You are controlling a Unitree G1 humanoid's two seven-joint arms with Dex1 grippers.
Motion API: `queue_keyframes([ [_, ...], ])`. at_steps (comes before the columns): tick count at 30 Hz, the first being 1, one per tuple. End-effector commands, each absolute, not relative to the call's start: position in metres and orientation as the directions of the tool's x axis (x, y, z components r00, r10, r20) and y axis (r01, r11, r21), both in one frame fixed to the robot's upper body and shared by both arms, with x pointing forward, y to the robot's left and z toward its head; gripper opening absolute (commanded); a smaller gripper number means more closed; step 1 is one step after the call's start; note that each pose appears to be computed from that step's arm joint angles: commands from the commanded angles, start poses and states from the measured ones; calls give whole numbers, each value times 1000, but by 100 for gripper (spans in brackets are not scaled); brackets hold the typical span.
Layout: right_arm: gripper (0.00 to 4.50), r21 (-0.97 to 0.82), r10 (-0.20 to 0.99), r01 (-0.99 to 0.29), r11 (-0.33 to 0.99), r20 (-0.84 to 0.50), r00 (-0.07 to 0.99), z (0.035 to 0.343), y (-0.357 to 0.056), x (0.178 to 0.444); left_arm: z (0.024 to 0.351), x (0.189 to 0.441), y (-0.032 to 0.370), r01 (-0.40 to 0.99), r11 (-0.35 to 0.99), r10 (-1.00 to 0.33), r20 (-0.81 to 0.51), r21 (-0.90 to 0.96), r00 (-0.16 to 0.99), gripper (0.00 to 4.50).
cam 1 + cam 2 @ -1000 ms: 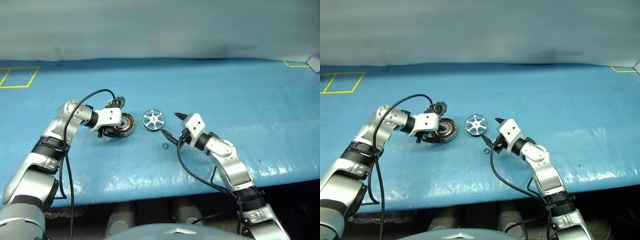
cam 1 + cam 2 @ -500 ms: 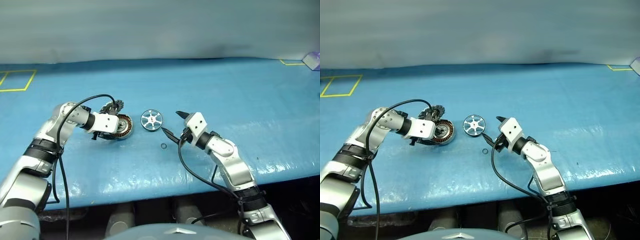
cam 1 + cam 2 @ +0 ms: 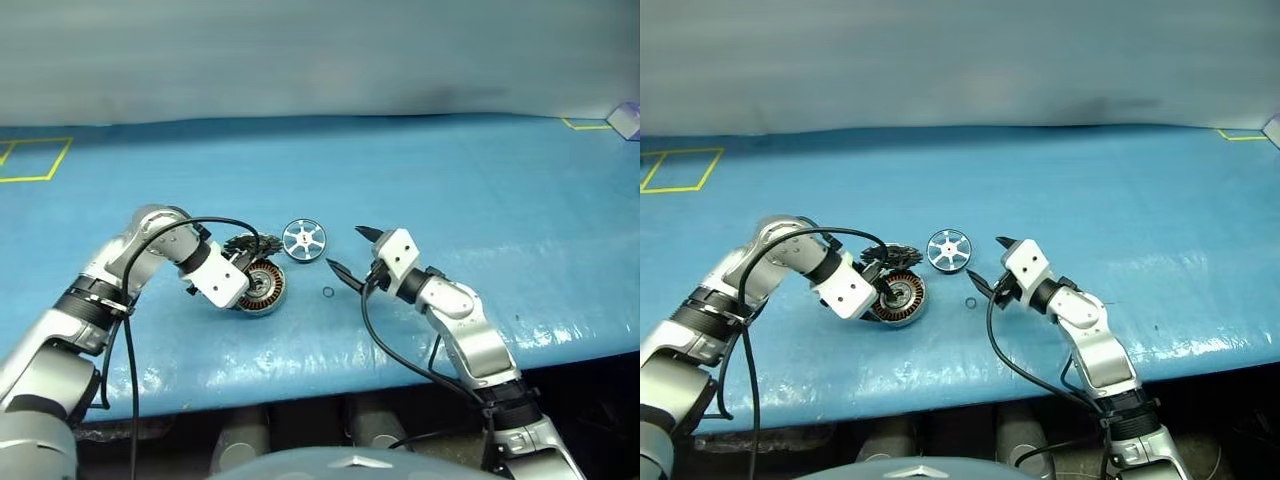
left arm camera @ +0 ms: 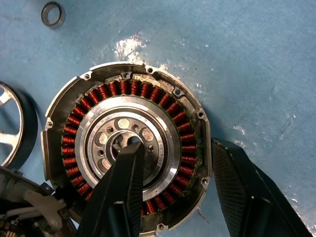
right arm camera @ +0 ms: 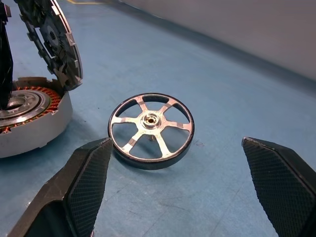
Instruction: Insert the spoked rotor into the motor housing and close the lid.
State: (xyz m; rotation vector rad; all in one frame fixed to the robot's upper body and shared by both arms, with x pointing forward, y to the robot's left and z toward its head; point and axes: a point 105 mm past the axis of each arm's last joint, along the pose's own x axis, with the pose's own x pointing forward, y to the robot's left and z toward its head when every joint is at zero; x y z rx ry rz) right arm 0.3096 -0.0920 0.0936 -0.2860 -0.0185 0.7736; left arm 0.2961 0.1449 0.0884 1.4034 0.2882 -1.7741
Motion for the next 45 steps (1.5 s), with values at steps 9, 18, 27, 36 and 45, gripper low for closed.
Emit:
queue_keyframes([
  [9, 450, -274, 668, -653, 706, -49, 742, 106, -99, 304, 89, 307, 148, 684, -663, -440, -898, 304, -27, 249],
  [18, 450, -243, 672, -663, 708, -56, 738, 101, -97, 304, 135, 298, 125, 728, -468, -686, -725, 500, 57, 364],
  [27, 450, -176, 717, -725, 666, -117, 687, 81, -91, 296, 155, 248, 147, 952, -190, -795, -606, 238, -8, 364],
  [36, 450, -131, 743, -769, 626, -201, 639, 60, -82, 290, 150, 242, 136, 963, 228, -942, -220, 141, 255, 364],
  [45, 450, -109, 758, -807, 580, -292, 584, 39, -77, 285, 110, 230, 147, 895, 446, -889, -104, 18, 446, 364],
])
